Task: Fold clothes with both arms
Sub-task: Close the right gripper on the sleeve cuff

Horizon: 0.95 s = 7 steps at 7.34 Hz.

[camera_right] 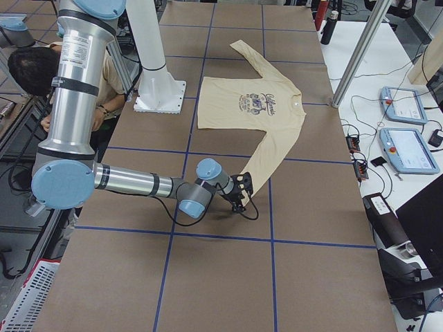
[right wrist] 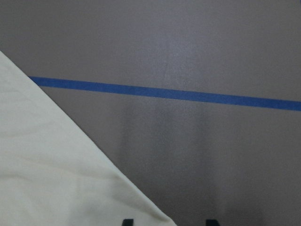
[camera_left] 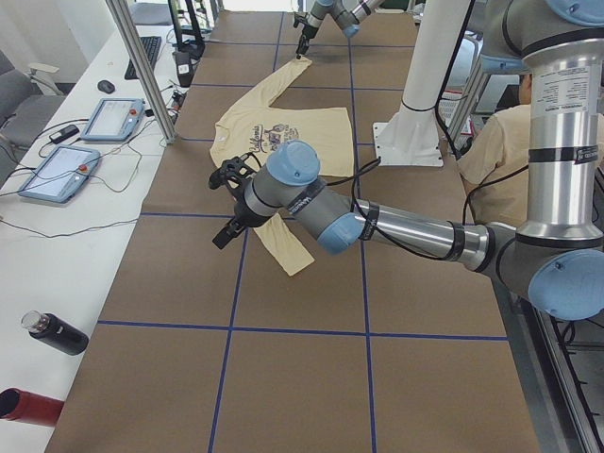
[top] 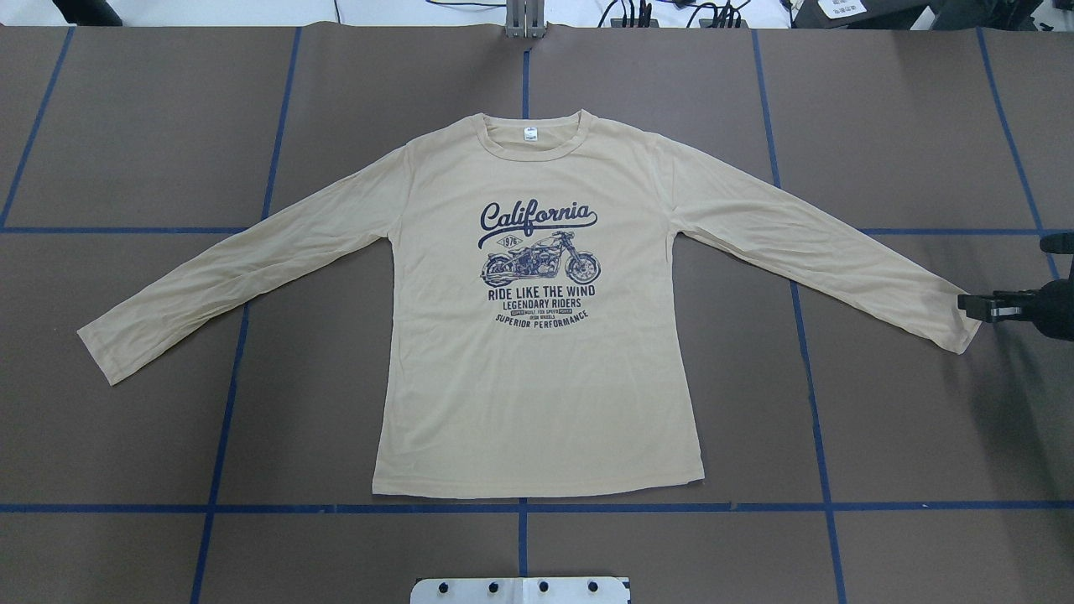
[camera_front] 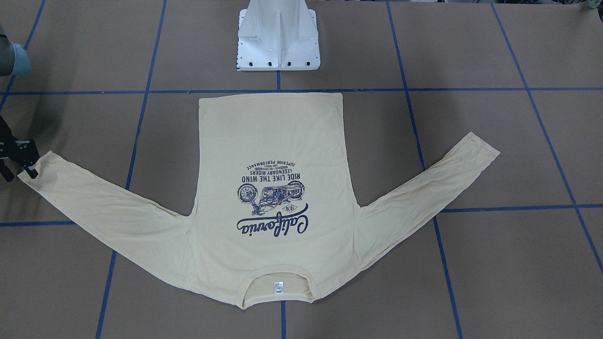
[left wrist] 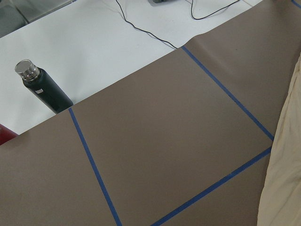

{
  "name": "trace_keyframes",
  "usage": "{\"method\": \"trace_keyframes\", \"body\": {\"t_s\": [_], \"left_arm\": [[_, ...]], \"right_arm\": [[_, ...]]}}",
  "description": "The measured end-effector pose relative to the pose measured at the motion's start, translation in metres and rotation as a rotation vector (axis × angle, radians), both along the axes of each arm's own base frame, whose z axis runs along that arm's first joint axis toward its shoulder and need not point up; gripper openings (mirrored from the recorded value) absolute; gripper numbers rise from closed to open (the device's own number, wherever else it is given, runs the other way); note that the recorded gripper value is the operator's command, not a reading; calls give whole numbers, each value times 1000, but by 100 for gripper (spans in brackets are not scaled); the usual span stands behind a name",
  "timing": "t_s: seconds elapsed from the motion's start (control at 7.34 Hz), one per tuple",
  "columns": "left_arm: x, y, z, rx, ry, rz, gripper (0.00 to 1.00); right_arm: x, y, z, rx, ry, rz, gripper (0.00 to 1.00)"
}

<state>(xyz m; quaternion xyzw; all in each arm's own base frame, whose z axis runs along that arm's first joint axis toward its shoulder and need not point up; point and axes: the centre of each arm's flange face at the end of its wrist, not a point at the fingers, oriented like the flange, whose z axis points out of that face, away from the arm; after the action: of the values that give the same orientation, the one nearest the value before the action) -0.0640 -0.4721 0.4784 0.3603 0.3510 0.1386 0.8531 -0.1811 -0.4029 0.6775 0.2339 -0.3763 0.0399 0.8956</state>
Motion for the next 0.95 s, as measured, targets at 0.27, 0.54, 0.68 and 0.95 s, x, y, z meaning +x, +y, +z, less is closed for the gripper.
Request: {"method": "trace_keyframes", "body": {"t_s": [0.27, 0.54, 0.68, 0.95], "left_arm": [[0, 0, 0, 0, 0, 1, 100], [0, 0, 0, 0, -1, 1, 100], [0, 0, 0, -1, -1, 1, 100], [0, 0, 1, -2, 0, 0, 100]], "right_arm": [[-1, 2, 2, -3, 2, -4, 58], [-2, 5, 3, -7, 4, -10, 56], [-3, 6, 4, -8, 5, -13, 41], [-3, 7, 4, -8, 5, -16, 0]]}}
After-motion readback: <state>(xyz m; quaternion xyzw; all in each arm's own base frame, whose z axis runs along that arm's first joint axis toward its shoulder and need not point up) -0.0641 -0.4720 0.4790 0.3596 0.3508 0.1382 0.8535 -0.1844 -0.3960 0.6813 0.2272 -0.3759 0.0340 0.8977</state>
